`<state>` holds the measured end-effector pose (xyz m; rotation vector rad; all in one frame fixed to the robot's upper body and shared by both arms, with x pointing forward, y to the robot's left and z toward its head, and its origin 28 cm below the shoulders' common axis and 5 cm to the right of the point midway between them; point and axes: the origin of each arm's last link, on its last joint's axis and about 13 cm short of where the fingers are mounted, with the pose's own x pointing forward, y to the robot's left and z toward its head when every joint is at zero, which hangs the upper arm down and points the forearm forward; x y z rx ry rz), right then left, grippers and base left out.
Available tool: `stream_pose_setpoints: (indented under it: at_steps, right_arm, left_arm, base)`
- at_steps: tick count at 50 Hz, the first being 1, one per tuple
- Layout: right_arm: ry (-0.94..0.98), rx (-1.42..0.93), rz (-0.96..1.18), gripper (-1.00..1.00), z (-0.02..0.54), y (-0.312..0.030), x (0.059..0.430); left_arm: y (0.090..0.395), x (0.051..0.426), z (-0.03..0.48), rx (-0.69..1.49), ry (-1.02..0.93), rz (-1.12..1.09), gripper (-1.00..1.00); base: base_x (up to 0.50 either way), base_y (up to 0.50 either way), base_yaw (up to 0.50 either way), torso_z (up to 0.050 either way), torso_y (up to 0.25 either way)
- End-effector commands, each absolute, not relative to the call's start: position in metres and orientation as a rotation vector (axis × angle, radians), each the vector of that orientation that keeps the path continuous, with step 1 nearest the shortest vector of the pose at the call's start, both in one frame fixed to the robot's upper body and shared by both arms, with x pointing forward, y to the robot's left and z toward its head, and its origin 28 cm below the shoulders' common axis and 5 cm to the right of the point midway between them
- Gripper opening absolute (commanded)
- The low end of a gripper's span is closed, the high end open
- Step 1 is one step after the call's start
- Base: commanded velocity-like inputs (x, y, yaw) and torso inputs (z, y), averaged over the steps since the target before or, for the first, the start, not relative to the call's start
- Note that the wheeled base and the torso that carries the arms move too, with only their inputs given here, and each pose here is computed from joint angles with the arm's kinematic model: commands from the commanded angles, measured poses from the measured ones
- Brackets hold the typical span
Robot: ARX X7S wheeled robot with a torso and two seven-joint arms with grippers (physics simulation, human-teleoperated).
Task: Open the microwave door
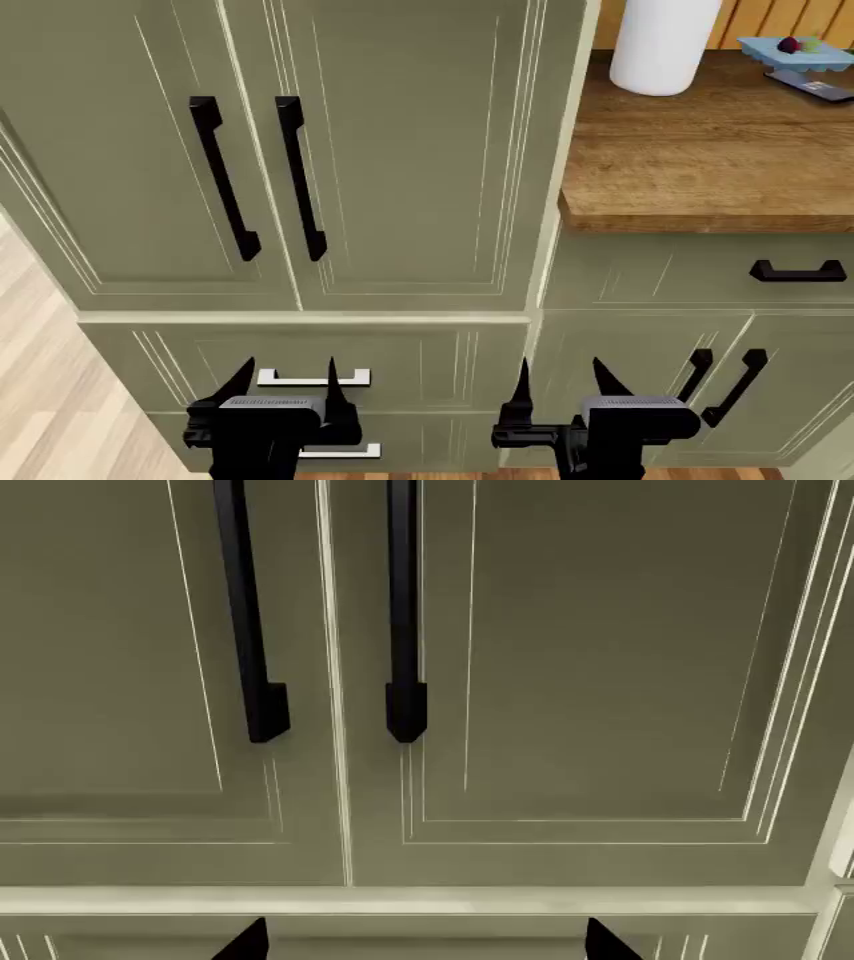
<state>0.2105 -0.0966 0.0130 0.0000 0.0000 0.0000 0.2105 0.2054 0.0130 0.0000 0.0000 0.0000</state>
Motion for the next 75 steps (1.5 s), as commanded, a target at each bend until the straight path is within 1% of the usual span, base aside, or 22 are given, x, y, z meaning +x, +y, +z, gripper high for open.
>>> stream_pose_setpoints:
  at_steps: [1, 7, 9, 21, 27, 34, 45, 52, 58, 66, 75]
  right_arm:
    - [0.002, 0.005, 0.002, 1.0, 0.012, -0.096, 0.21]
    - [0.017, 0.027, 0.002, 1.0, 0.007, -0.095, 0.213]
    - [0.021, 0.03, 0.003, 1.0, 0.007, -0.094, 0.213]
    - [-0.015, 0.026, 0.008, 1.0, 0.015, -0.092, 0.22]
    - [-0.064, 0.018, 0.006, 1.0, 0.025, -0.093, 0.226]
    - [-0.212, -0.007, -0.01, 1.0, 0.061, -0.097, 0.241]
    - [-0.481, -0.07, -0.037, 1.0, 0.152, -0.104, 0.256]
    - [-0.644, -0.121, -0.033, 1.0, 0.218, -0.103, 0.262]
    - [-0.708, -0.131, -0.039, 1.0, 0.251, -0.101, 0.264]
    - [-0.803, -0.138, -0.075, 1.0, 0.285, -0.106, 0.258]
    - [-0.902, -0.121, -0.142, 1.0, 0.306, -0.114, 0.242]
  left_arm:
    - [0.205, 0.211, 0.012, 0.001, -0.001, 0.0, 1.0]
    - [0.203, 0.215, 0.02, 0.013, -0.028, -0.007, 1.0]
    - [0.203, 0.215, 0.024, -0.024, -0.056, -0.016, 1.0]
    - [0.206, 0.219, 0.028, -0.003, -0.119, -0.023, 1.0]
    - [0.207, 0.221, 0.044, 0.012, -0.179, -0.023, 1.0]
    - [0.212, 0.233, 0.09, 0.071, -0.338, -0.011, 1.0]
    - [0.221, 0.25, 0.194, 0.129, -0.607, -0.005, 1.0]
    - [0.226, 0.255, 0.261, 0.169, -0.758, 0.002, 1.0]
    - [0.232, 0.256, 0.313, 0.166, -0.858, 0.016, 1.0]
    - [0.24, 0.247, 0.343, 0.174, -0.938, 0.053, 1.0]
    - [0.247, 0.243, 0.346, 0.179, -0.955, 0.089, 1.0]
  base:
    - [0.0, 0.0, 0.0, 0.0, 0.0]
    - [0.0, 0.0, 0.0, 0.0, 0.0]
    - [0.0, 0.0, 0.0, 0.0, 0.0]
    - [0.0, 0.0, 0.0, 0.05, 0.0]
    - [0.0, 0.0, 0.0, 0.05, 0.0]
    - [0.0, 0.0, 0.0, 0.05, 0.0]
    - [0.0, 0.0, 0.0, 0.049, 0.0]
    - [0.0, 0.0, 0.0, 0.006, 0.0]
    - [0.0, 0.0, 0.0, 0.0, 0.0]
    - [0.0, 0.0, 0.0, 0.0, 0.0]
    - [0.0, 0.0, 0.0, 0.0, 0.0]
